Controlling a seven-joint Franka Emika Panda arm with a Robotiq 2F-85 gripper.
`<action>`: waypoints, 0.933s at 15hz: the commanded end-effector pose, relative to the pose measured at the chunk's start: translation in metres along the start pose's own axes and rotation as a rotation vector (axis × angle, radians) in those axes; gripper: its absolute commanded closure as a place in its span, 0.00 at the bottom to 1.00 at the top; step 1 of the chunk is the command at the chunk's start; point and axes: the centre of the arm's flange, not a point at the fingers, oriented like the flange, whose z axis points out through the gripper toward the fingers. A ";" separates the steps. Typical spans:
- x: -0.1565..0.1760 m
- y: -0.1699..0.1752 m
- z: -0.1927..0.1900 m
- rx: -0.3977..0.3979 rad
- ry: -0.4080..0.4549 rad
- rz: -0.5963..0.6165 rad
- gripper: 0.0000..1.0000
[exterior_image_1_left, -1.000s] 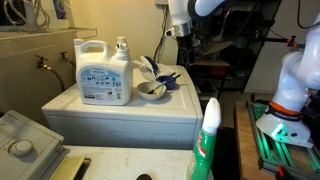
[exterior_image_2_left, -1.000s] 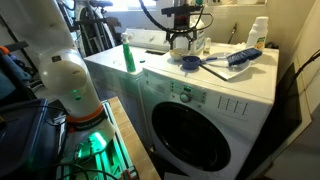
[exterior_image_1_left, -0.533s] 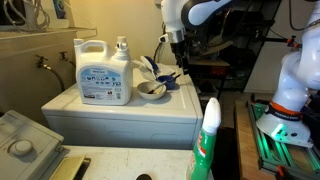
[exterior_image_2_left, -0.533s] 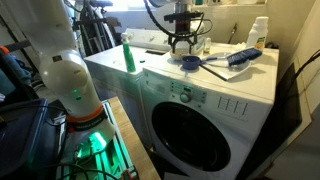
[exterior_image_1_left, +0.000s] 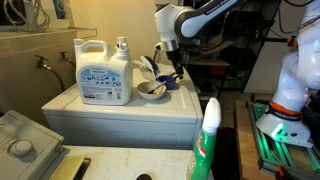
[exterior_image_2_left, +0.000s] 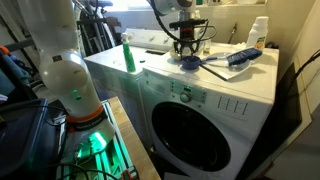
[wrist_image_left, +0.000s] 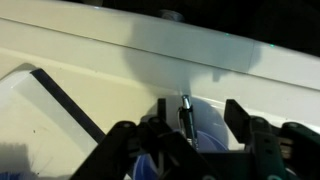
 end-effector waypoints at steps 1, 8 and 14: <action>0.013 0.008 0.002 -0.061 -0.008 0.005 0.41; 0.014 0.007 0.004 -0.059 -0.030 -0.009 0.97; -0.023 0.000 -0.063 -0.080 0.000 -0.010 0.92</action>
